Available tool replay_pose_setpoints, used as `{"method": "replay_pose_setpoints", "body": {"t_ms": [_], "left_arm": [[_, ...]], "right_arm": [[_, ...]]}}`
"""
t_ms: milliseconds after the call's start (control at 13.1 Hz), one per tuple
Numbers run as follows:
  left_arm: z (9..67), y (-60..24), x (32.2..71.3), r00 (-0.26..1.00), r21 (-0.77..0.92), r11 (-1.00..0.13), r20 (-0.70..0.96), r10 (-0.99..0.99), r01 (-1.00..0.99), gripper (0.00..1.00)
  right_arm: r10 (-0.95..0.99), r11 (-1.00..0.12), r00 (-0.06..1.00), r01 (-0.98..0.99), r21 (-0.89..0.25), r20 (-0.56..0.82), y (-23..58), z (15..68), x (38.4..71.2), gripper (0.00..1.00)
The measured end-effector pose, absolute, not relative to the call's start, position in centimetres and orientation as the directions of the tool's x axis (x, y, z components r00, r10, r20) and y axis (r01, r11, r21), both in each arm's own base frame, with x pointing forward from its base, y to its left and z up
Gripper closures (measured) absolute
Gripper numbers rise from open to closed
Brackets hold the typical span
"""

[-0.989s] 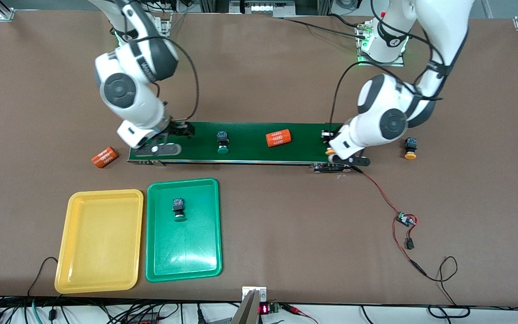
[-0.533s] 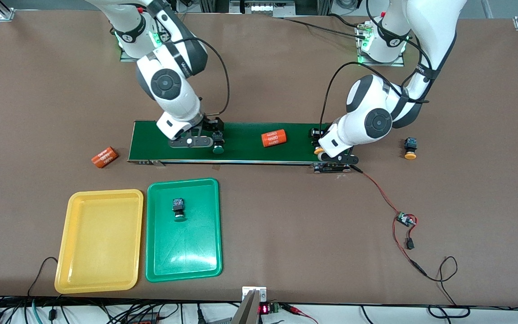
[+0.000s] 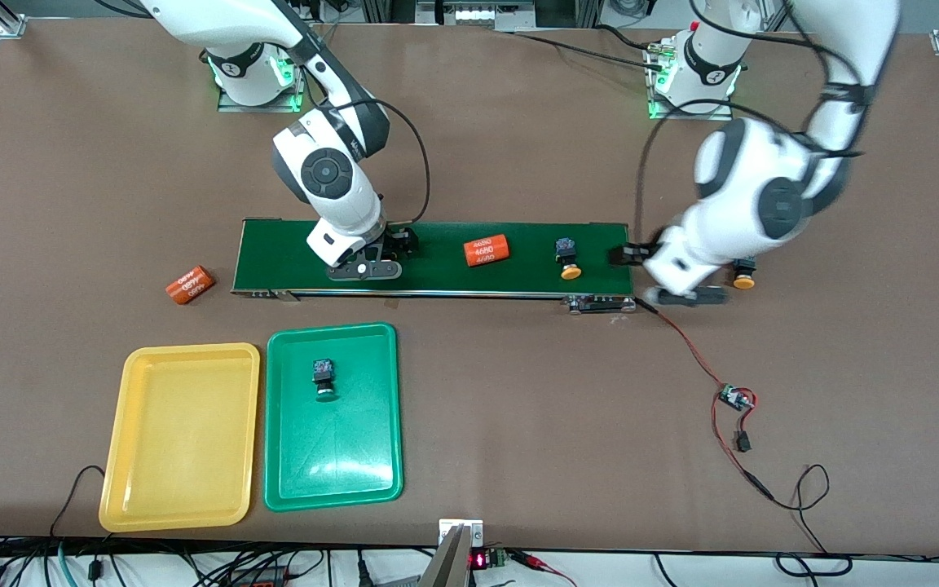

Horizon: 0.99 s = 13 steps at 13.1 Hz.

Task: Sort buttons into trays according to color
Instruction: 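Carry the green button over the green tray with the right gripper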

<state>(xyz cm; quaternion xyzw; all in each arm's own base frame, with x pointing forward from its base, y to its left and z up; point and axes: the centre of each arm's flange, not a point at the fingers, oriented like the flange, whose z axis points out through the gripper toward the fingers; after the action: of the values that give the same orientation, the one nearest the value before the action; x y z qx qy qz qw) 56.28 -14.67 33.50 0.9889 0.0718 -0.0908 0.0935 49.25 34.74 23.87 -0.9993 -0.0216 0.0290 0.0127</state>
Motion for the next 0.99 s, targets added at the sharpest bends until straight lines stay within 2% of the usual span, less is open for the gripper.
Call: {"method": "replay_pose_setpoints", "body": {"t_ms": [76,152,304,457,761,989], "left_arm": [[33.4,-11.2,56.9,0.973,0.124,-0.978,-0.179,0.146,0.169,0.0],[32.9,-8.5,57.1,0.978,0.061,-0.988,-0.165,0.13,0.142,0.0],[32.0,-5.3,57.1,0.987,-0.052,-0.998,-0.159,0.033,0.025,0.0],[30.3,-3.6,56.3,0.974,-0.095,-0.989,-0.208,-0.091,-0.113,0.0],[23.4,0.5,52.2,0.923,-0.086,-0.985,-0.369,-0.109,-0.151,0.0],[20.5,1.1,50.7,0.924,-0.08,-0.985,-0.365,-0.112,-0.151,0.0]], "right_arm": [[0.047,-0.999,0.997,0.046,-0.019,-0.056,34.5,23.5,49.4,0.08],[0.045,-0.999,0.997,0.044,-0.016,-0.056,34.3,23.3,49.5,0.15],[0.041,-0.999,0.998,0.041,-0.016,-0.052,34.1,23.5,49.8,0.41],[0.032,-0.999,0.998,0.032,-0.015,-0.045,33.6,23.8,50.2,0.57],[0.002,-1.0,1.0,0.002,-0.013,-0.02,32.2,27.0,53.9,0.57],[0.027,-0.999,0.998,0.029,-0.032,0.056,30.9,31.3,58.0,0.57]]}}
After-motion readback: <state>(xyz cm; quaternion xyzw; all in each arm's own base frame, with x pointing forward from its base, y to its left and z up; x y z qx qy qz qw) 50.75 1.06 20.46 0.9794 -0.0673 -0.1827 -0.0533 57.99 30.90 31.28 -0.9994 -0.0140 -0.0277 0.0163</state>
